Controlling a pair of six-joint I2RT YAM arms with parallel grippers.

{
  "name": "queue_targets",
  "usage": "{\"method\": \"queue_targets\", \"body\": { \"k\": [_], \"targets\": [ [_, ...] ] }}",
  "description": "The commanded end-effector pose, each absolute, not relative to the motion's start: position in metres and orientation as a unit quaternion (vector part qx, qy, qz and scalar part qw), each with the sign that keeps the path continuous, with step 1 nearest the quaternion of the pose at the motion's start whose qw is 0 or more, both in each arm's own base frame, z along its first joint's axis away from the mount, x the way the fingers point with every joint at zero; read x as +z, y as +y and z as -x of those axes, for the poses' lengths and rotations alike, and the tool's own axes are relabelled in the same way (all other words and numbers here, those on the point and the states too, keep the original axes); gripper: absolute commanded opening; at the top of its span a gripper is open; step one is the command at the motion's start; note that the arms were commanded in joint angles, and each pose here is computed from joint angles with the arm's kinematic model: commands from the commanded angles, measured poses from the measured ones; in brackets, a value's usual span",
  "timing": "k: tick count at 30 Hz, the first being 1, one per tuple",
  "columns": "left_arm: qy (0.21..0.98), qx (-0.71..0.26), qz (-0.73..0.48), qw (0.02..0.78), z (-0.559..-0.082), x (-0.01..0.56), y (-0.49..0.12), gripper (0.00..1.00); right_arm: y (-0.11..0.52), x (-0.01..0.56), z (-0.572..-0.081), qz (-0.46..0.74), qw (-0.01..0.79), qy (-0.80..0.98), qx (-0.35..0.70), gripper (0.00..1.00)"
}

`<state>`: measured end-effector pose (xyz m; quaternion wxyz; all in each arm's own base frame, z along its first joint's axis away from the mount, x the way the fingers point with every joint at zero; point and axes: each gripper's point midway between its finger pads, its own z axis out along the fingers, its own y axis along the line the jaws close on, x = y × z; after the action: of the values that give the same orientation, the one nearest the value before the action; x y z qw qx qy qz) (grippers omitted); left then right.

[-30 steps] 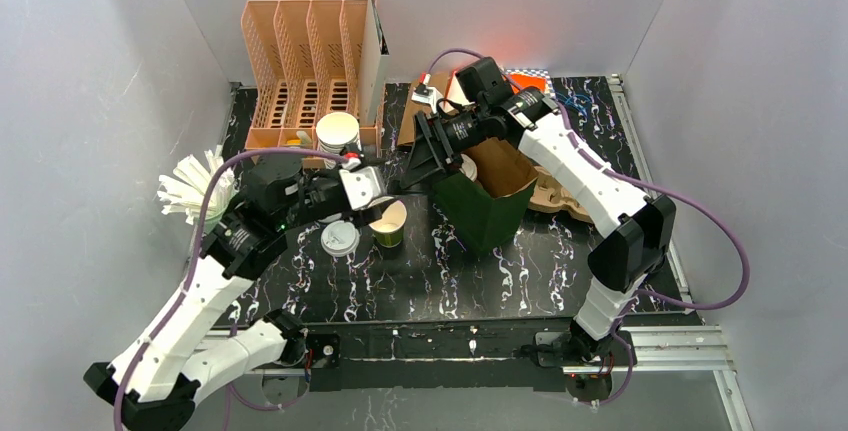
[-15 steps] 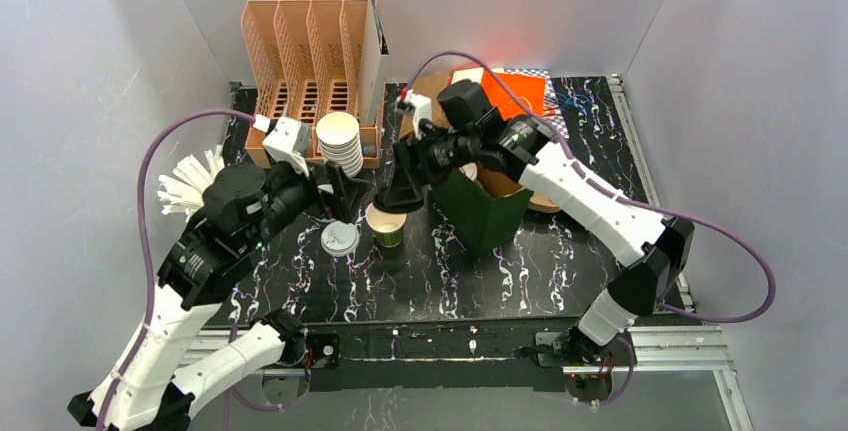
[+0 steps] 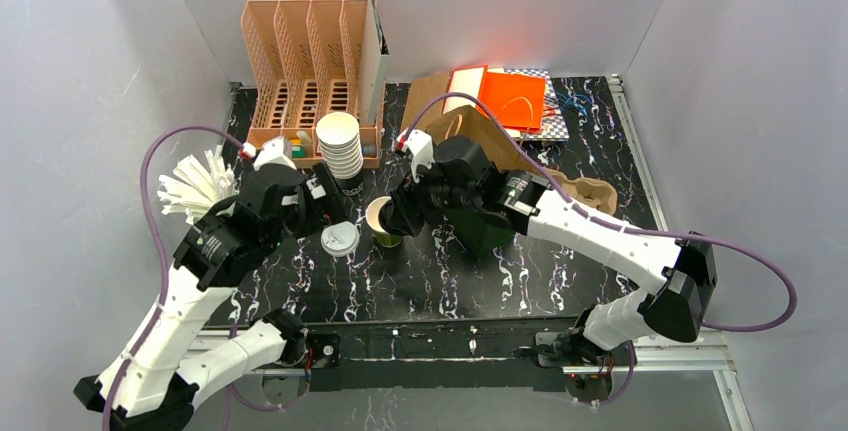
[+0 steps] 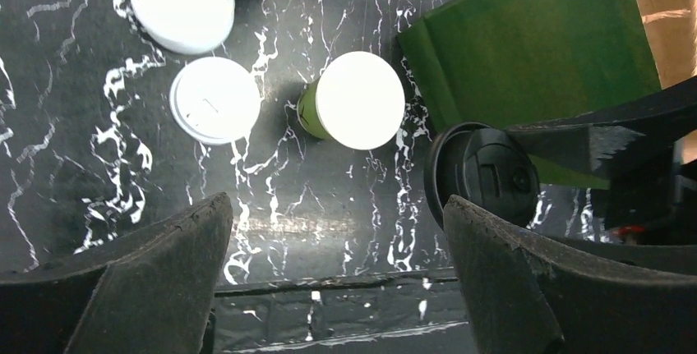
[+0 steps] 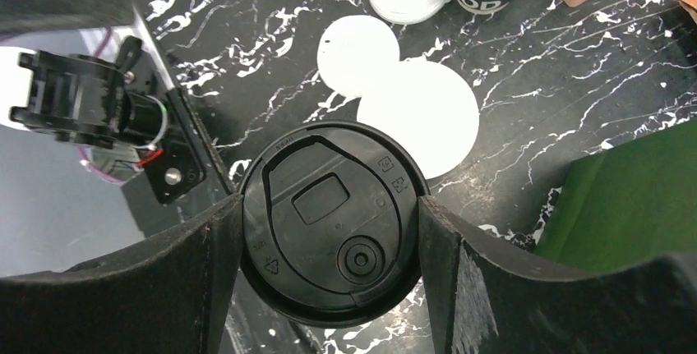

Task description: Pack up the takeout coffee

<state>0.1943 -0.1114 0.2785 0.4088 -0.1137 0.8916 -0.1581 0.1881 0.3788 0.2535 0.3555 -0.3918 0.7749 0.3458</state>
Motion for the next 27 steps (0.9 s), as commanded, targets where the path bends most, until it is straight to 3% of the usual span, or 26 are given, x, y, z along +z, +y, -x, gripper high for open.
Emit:
{"method": "queue_targets", "body": {
  "k": [1,10,15,20,27],
  "targets": [
    [0.882,-0.171,0.201,0.391,-0.179,0.267,-0.099,0.98,0.390,0.271,-0.207,0.388,0.452,0.728,0.340,0.60],
    [0.919,-0.135,0.198,0.313,-0.166,0.223,-0.105,0.98,0.404,0.243,-0.221,0.405,0.493,0.712,0.294,0.59],
    [0.922,-0.138,0.220,0.287,-0.168,0.206,-0.113,0.98,0.415,0.235,-0.230,0.407,0.531,0.687,0.284,0.52],
    [0.903,-0.178,0.257,0.294,-0.177,0.202,-0.124,0.98,0.426,0.223,-0.233,0.418,0.533,0.682,0.277,0.52],
    [0.904,-0.160,0.278,0.284,-0.197,0.197,-0.117,0.93,0.435,0.204,-0.245,0.401,0.542,0.689,0.266,0.52]
  ]
}}
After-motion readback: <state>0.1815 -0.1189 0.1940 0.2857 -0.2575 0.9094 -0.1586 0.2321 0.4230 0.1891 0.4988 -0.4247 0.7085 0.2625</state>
